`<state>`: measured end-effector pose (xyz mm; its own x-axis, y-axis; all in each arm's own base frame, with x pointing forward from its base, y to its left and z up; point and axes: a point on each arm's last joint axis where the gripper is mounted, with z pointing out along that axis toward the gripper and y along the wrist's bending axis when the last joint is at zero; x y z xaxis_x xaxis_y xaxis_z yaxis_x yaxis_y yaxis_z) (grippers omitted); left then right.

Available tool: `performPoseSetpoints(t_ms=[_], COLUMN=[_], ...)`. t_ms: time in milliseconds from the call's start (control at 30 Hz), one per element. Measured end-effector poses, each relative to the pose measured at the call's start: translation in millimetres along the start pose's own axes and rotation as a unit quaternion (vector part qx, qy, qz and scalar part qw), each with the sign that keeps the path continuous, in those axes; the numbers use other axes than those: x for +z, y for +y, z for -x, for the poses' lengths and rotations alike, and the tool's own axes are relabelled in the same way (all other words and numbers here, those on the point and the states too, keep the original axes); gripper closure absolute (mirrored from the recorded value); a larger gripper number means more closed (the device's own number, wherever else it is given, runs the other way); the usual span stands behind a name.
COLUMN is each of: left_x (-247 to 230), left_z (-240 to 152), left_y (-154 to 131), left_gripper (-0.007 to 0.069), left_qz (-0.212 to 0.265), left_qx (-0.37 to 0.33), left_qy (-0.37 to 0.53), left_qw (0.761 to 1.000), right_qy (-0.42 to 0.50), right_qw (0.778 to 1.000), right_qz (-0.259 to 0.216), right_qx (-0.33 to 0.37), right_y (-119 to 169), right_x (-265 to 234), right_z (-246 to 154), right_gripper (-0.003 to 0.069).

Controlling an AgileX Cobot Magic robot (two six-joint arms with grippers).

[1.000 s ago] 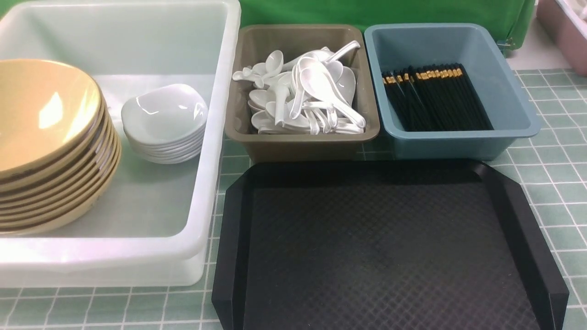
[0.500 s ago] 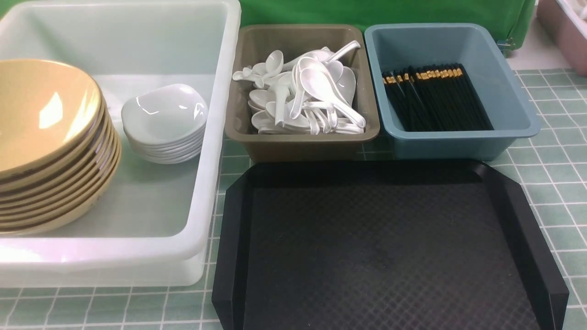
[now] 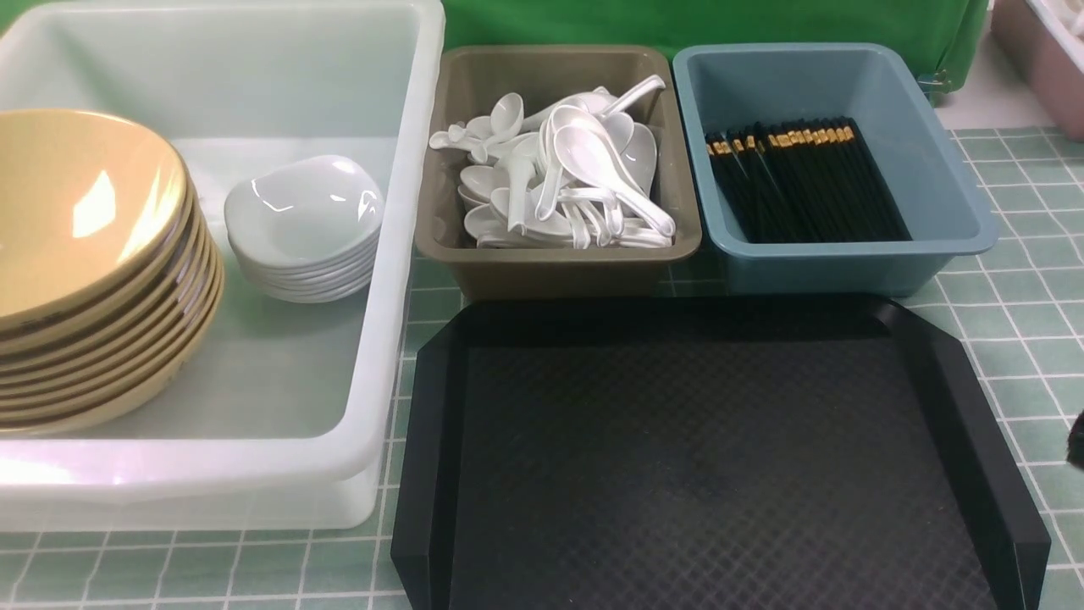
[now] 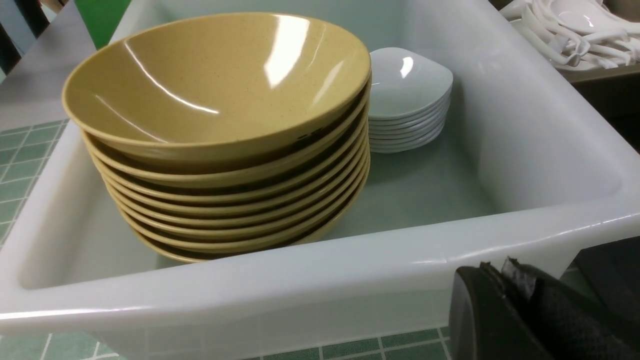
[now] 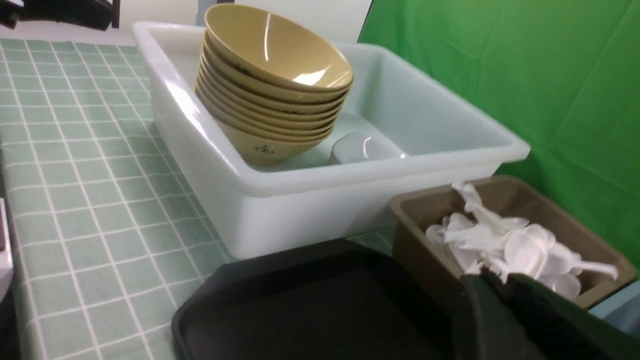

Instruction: On blue table put chopsticks spoon bowls plates into blue grey white boxes.

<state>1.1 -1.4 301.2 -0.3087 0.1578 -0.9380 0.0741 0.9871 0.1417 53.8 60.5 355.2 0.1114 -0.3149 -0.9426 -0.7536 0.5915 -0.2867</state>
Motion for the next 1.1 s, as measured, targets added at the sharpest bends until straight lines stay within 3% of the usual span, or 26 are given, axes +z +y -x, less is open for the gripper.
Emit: performPoseSetpoints(t_ms=[67,200,233,333,433,633,767,1100], left_x=[0.0,0.0,0.0,0.0,0.0,0.0,0.0,0.2], left_z=[0.0,0.0,0.0,0.0,0.0,0.0,0.0,-0.3], left_y=[0.0,0.0,0.0,0.0,0.0,0.0,0.0,-0.1], left_gripper=[0.0624,0.0624,0.0624,0.0624,0.0624,0.0624,0.0624,0.0624], left_qz=[0.000,0.000,0.000,0.000,0.000,0.000,0.000,-0.001], left_qx=[0.000,0.000,0.000,0.000,0.000,0.000,0.000,0.000], left_qy=[0.000,0.000,0.000,0.000,0.000,0.000,0.000,0.001], left_qw=[1.000,1.000,1.000,1.000,1.000,1.000,1.000,1.000], right_qy=[-0.001,-0.012,-0.010,-0.017,-0.017,0.007,0.021,0.063], right_qw=[0.999,0.993,0.987,0.972,0.946,0.899,0.877,0.859], right_qz=[-0.028,-0.086,-0.128,-0.197,-0.294,-0.404,-0.440,-0.437], right_qx=[0.021,0.082,0.095,0.123,0.133,0.170,0.192,0.259], right_y=[-0.9,-6.1,-7.5,-10.8,-11.9,-5.8,2.7,10.8], right_x=[1.9,0.3,-0.9,-6.0,-15.5,-22.8,-22.8,-18.8], right_z=[-12.3,-35.6,-41.2,-59.0,-83.9,-128.7,-160.1,-187.5], right_gripper=[0.0615,0.0624,0.0624,0.0624,0.0624,0.0624,0.0624,0.0624])
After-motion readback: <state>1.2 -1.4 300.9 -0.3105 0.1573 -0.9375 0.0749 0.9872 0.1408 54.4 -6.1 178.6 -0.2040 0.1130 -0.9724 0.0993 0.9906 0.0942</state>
